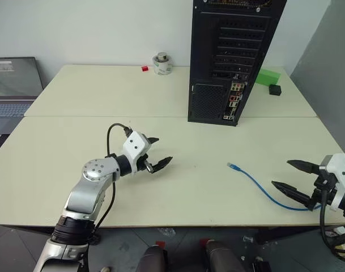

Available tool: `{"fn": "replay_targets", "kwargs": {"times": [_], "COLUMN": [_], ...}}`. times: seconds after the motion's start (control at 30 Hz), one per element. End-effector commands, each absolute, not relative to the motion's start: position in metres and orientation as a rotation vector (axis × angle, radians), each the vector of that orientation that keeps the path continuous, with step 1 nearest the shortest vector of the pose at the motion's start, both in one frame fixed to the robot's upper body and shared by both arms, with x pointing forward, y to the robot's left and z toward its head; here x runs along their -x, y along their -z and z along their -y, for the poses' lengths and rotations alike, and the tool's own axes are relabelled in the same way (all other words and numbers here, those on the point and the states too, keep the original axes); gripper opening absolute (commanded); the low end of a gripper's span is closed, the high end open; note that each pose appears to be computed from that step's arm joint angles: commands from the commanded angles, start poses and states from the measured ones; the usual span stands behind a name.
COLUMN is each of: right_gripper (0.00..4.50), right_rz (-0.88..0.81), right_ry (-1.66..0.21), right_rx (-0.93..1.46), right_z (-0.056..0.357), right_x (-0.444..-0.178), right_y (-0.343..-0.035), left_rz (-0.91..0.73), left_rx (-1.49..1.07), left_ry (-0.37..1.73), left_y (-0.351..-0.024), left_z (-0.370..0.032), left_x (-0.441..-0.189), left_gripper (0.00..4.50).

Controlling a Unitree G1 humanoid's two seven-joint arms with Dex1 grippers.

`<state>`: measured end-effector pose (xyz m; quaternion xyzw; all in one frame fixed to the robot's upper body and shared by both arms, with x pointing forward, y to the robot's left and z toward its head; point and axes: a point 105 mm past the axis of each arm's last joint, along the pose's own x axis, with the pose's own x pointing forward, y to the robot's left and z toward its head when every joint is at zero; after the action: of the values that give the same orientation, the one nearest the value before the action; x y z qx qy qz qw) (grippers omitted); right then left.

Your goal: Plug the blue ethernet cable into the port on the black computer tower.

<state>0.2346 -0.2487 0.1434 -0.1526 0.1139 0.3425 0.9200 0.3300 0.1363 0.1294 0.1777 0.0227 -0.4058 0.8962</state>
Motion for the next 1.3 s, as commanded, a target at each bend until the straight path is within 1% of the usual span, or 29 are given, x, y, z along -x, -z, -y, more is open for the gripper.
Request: {"fn": "replay_targets", "kwargs": {"times": [0.03,0.4,0.5,0.57,0.63,0.7,0.83,1.03,1.3], "right_gripper": [4.50,4.50,4.50,4.50,4.50,4.50,4.50,4.50,4.50], "right_rz": [-0.211,-0.200,-0.186,-0.182,-0.171,-0.168,-0.173,-0.207,-0.231], "right_ry": [-0.705,-0.712,-0.719,-0.717,-0.741,-0.754,-0.740,-0.718,-0.722], "right_rx": [0.342,0.344,0.342,0.324,0.315,0.300,0.286,0.285,0.253], "right_z": [0.248,0.243,0.236,0.232,0.220,0.209,0.199,0.197,0.196], "right_x": [-0.234,-0.234,-0.238,-0.241,-0.244,-0.251,-0.265,-0.285,-0.301], "right_y": [-0.149,-0.151,-0.153,-0.154,-0.151,-0.145,-0.131,-0.106,-0.087], "left_rz": [0.014,-0.015,-0.026,-0.017,-0.006,-0.019,-0.040,-0.036,-0.034], "left_rx": [-0.392,-0.384,-0.371,-0.281,-0.261,-0.301,-0.337,-0.348,-0.373], "left_ry": [0.847,0.889,0.946,0.977,1.090,1.188,1.268,1.281,1.284], "left_y": [-0.142,-0.140,-0.140,-0.146,-0.148,-0.143,-0.138,-0.139,-0.139], "left_z": [-0.135,-0.128,-0.119,-0.111,-0.093,-0.079,-0.071,-0.067,-0.065], "left_x": [-0.329,-0.325,-0.319,-0.315,-0.299,-0.285,-0.274,-0.275,-0.276], "left_gripper": [4.43,4.43,4.43,4.43,4.43,4.43,4.43,4.43,4.43]}}
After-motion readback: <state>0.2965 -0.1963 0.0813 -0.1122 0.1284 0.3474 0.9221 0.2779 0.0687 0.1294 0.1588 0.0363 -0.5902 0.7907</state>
